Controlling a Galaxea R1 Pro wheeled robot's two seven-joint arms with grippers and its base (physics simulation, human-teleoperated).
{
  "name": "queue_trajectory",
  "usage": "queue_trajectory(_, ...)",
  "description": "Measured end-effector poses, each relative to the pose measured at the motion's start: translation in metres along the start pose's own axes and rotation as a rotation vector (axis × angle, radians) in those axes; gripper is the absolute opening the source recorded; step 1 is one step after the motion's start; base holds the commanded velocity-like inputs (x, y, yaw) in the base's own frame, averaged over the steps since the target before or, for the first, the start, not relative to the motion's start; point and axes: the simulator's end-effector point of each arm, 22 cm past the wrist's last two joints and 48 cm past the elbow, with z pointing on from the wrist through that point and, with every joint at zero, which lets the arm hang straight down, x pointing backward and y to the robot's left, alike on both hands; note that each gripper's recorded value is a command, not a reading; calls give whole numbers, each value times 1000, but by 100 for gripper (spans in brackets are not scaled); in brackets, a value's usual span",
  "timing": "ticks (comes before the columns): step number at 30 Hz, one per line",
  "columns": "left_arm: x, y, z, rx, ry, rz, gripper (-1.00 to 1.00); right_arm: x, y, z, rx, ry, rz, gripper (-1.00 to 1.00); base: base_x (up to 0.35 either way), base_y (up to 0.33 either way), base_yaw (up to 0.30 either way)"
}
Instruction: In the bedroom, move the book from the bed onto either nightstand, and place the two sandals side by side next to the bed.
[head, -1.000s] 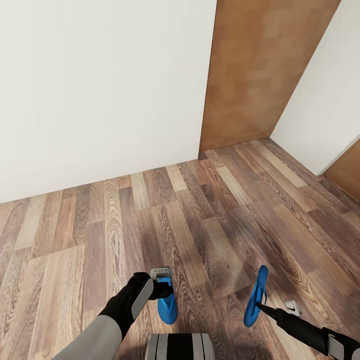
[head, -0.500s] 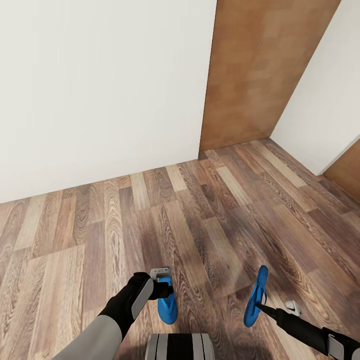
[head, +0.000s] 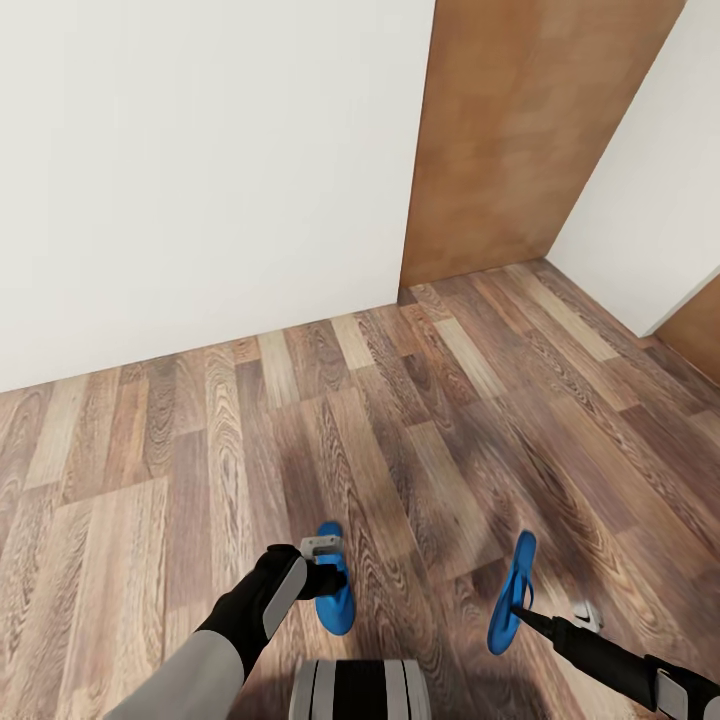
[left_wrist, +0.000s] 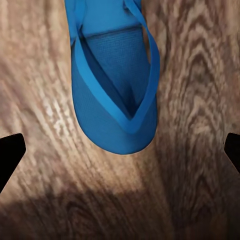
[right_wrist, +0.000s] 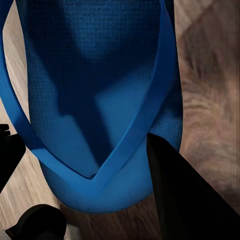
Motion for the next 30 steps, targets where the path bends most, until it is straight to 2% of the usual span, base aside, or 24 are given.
queue_trajectory(8, 12, 3, 14, 0, 32, -7, 100, 11, -11, 4, 16, 21, 20, -100, 0, 0, 0)
queue_trajectory(13, 7, 1, 12, 6, 19, -8, 100, 10, -11, 4, 16, 19, 20, -100, 0, 0, 0)
queue_trajectory(19, -48, -6, -13, 9, -108, 1, 100, 10, -12, 4, 17, 20, 20, -100, 0, 0, 0)
queue_trajectory(22, -85, 1, -29, -44, -173, 2, 100, 10, -12, 4, 17, 20, 20, -100, 0, 0, 0)
queue_trajectory(30, -100, 3, -36, -65, -195, 2, 100, 10, -12, 4, 17, 20, 20, -100, 0, 0, 0)
